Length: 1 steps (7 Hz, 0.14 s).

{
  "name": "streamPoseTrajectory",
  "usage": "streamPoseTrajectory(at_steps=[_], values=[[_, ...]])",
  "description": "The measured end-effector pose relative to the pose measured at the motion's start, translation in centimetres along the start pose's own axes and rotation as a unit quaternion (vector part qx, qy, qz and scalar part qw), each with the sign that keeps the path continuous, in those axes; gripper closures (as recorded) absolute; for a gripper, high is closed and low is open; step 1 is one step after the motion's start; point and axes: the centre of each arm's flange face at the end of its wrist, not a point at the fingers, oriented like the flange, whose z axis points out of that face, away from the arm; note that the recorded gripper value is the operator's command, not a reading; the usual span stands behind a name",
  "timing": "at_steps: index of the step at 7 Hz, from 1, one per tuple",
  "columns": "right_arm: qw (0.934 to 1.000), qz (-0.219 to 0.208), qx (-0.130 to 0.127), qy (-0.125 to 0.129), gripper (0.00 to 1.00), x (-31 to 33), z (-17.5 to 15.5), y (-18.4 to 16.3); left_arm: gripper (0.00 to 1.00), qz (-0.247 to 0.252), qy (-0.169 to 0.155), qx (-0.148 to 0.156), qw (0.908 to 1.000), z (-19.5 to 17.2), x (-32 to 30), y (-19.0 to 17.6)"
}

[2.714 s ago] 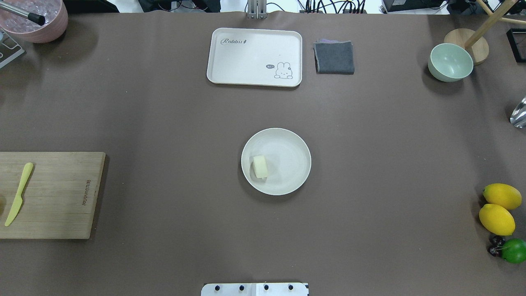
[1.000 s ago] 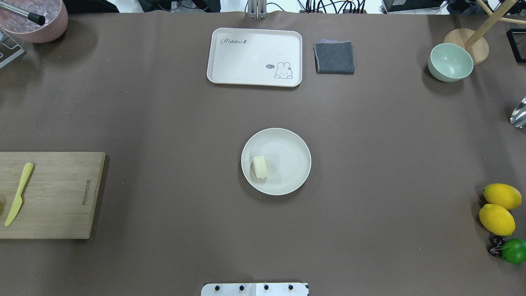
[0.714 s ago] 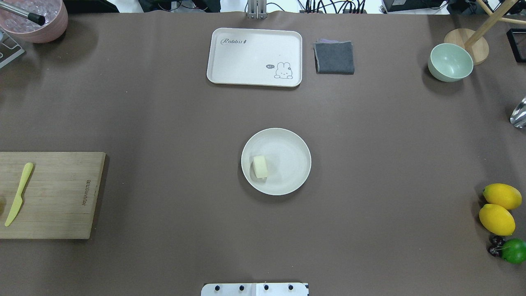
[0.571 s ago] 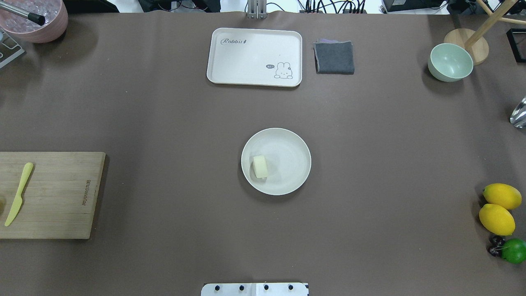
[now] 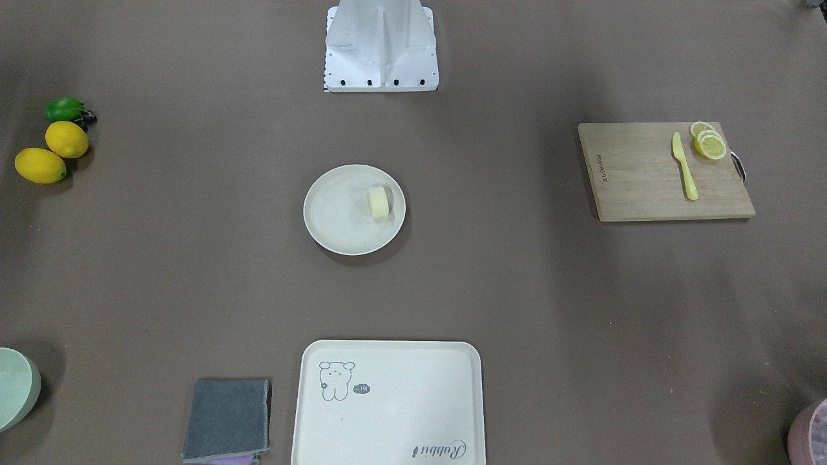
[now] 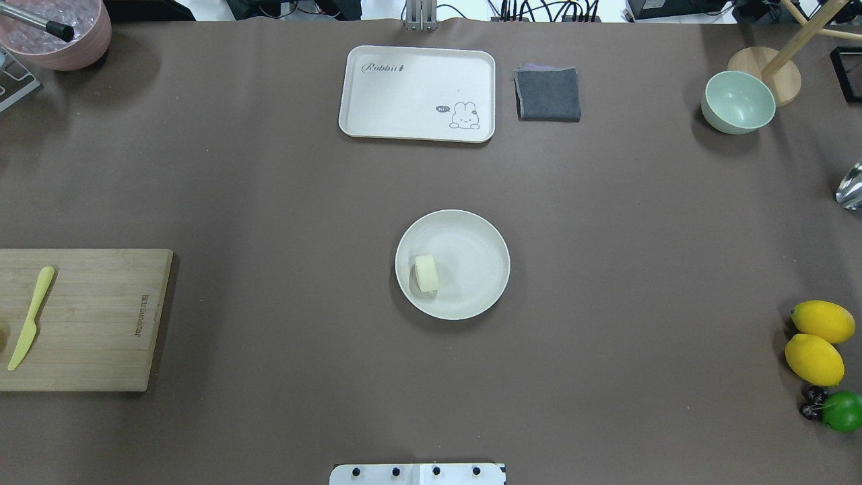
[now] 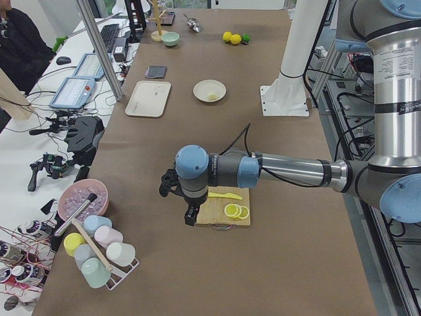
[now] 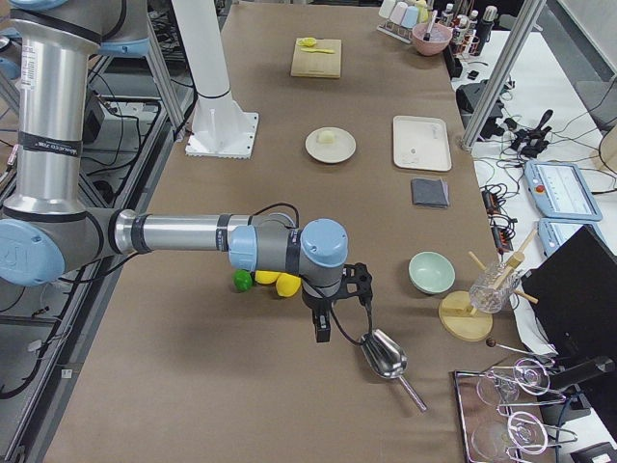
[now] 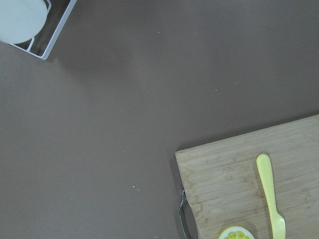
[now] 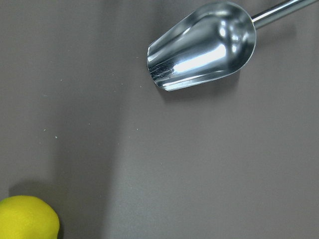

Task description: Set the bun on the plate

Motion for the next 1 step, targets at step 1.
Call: streamPoseTrajectory(at_steps=[1], values=[[1.0000, -0.002, 0.004, -0.007, 0.00, 0.21, 0.45, 0.23, 0.02, 0.000, 0.000, 0.001, 1.0000, -0.13, 0.19, 0.37]])
